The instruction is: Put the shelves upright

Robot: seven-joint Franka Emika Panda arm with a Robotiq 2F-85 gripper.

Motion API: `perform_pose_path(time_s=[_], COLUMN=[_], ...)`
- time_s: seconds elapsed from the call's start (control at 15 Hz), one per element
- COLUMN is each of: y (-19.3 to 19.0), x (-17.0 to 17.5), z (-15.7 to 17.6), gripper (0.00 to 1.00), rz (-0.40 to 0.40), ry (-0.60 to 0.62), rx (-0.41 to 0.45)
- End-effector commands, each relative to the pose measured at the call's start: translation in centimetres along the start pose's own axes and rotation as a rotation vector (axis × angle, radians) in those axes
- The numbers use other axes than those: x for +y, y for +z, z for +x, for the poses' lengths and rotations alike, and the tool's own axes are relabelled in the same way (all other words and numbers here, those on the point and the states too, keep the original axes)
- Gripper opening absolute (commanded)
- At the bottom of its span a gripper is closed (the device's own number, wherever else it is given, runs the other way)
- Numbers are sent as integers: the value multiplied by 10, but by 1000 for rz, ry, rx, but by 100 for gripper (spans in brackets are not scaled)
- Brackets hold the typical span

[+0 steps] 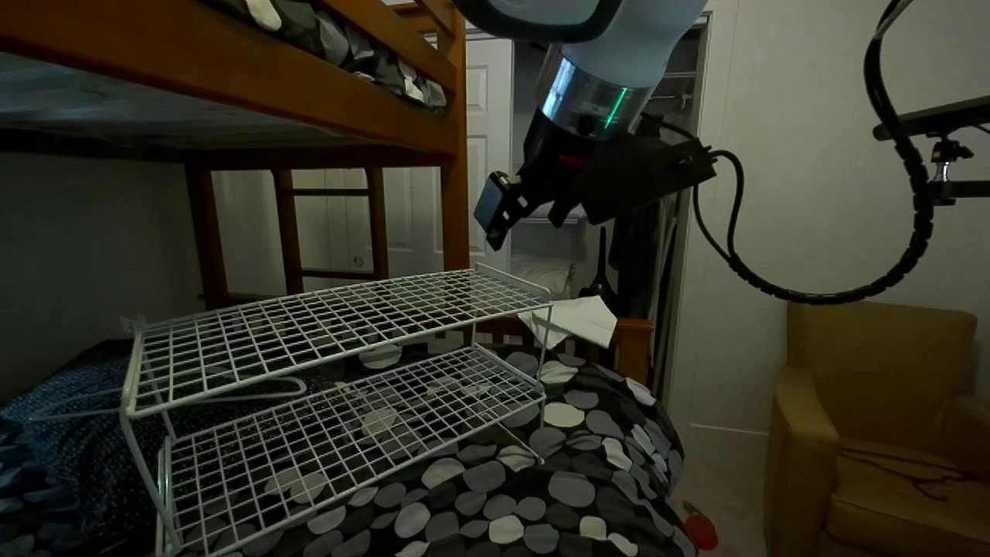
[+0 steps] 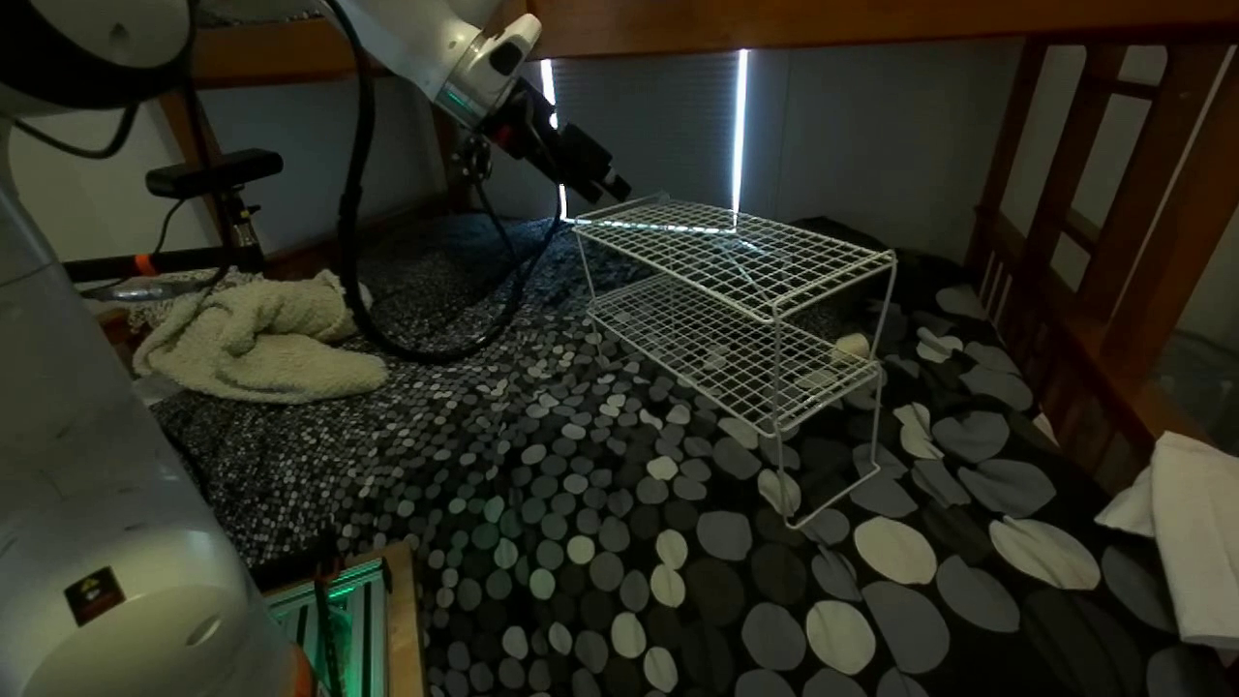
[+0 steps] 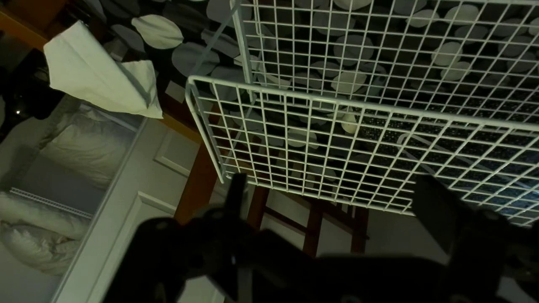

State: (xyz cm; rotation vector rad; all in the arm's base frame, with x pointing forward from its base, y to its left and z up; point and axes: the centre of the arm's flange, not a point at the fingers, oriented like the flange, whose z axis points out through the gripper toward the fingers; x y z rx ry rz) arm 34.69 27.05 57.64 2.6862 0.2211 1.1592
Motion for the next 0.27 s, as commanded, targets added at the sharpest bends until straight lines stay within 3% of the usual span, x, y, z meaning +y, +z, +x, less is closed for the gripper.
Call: perform_pose_path(time_s=[0.0,0.2], y=[0,0], x=[0,0], z=[0,-1], gripper=[100,100], rz=[0,-1], ry=[0,-1], rx=[0,-1])
